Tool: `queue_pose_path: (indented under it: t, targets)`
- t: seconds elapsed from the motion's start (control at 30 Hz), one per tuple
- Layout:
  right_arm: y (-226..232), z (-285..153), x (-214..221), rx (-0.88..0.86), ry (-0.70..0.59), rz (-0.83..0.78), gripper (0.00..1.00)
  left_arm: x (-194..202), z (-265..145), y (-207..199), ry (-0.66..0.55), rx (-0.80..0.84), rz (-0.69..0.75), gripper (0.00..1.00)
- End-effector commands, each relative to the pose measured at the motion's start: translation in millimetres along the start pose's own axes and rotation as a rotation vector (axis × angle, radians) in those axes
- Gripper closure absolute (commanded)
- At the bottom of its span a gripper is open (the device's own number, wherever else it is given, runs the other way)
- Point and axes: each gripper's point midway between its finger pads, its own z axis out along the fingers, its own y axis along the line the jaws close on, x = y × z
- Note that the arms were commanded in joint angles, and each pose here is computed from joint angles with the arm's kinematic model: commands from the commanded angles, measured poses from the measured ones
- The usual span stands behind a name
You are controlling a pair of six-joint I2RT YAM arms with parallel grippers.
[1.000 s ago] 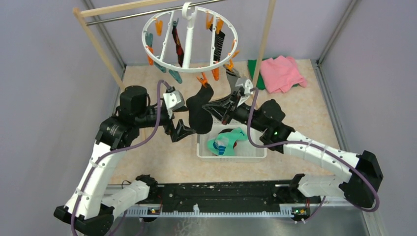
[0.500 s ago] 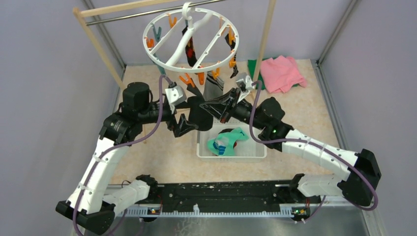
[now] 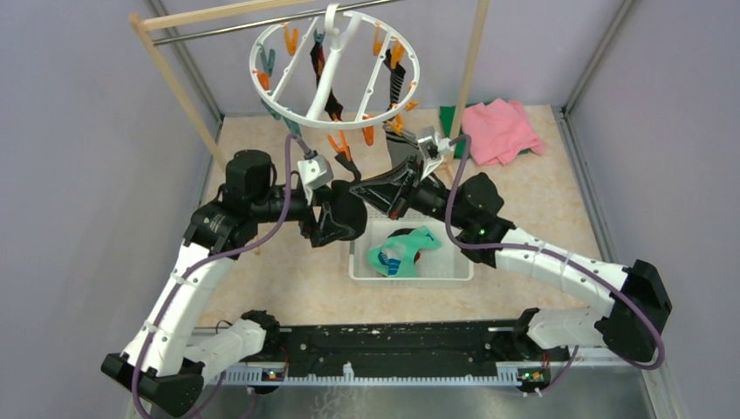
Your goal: Remove the socks clipped to the hanger
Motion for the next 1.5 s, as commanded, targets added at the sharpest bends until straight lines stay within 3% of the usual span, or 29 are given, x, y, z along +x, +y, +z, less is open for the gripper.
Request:
queue_pose_path:
  t: [0.0, 0.1, 0.17, 0.23, 0.33, 0.37, 0.6, 0.87, 1.1, 1.47]
  targets:
    - [23.5, 0.7, -23.5, -0.076, -0.076, 0.015, 1.0, -10.9, -2.5, -6.8, -0.05, 0.023, 0.024, 0.28]
    - [20.3, -0.7, -20.4, -0.059, -0.067, 0.019, 1.0, -19.6, -3.1, -1.2, -0.076, -0.008, 0.041, 0.56]
    - [17.3, -0.9, -18.1, -0.043, -0.056, 0.017, 1.0, -26.9, -4.6, 6.4, -0.099, -0.057, 0.051, 0.84]
    - [9.8, -1.4, -17.1, 0.002, -0.044, 0.01, 0.86, -32.5, -6.3, 15.1, -0.116, -0.109, 0.059, 1.0]
    - [-12.4, -6.4, -14.2, 0.14, -0.006, -0.017, 0.7, -34.4, -7.6, 21.8, -0.126, -0.148, 0.082, 1.0]
    - [-19.7, -8.8, -16.2, 0.19, -0.001, -0.031, 0.59, -33.2, -7.3, 22.2, -0.128, -0.149, 0.089, 1.0]
    - [-40.2, -8.1, -43.8, 0.415, -0.003, -0.176, 0.26, -13.9, 0.4, 31.7, -0.095, -0.184, 0.074, 1.0]
    - [-49.2, 7.2, -67.8, 0.593, -0.049, -0.274, 0.09, -7.1, 11.4, 34.2, -0.072, -0.198, 0.07, 1.0]
    - [-59.6, 16.8, -72.5, 0.671, -0.074, -0.29, 0.11, -3.1, 16.5, 31.6, -0.051, -0.211, 0.101, 1.0]
    - [-65.4, 29.0, -85.7, 0.703, -0.121, -0.336, 0.3, -1.2, 22.4, 41.9, -0.041, -0.259, 0.113, 1.0]
